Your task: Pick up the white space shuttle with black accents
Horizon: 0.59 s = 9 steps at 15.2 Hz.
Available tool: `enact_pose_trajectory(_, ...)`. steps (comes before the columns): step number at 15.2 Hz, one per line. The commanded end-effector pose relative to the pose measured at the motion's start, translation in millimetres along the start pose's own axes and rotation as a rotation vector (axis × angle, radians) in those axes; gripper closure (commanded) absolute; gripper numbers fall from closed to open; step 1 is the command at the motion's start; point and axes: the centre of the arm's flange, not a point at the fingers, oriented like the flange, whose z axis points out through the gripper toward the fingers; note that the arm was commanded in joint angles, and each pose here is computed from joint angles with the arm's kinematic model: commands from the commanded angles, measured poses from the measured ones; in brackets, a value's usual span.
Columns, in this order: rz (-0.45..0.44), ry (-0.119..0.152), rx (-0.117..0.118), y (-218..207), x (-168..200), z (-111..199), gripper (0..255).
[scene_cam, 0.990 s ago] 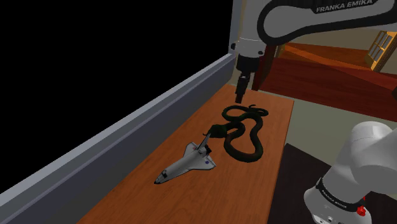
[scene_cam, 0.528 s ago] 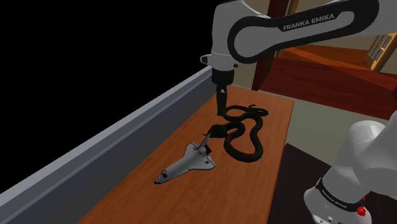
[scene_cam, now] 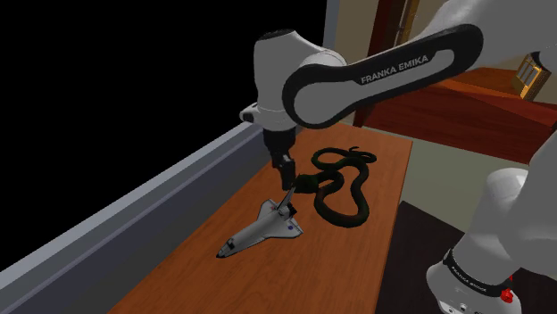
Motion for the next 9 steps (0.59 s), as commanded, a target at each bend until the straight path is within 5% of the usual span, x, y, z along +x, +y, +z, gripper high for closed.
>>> enact_pose_trajectory(1,-0.094,-0.012,-0.012,-15.5,23.2,8.0,0)
enact_pose_trajectory(7,-0.358,-0.048,-0.044,-69.3,77.4,40.0,0)
enact_pose_trajectory(9,-0.358,-0.048,-0.044,-69.4,77.8,50.6,0)
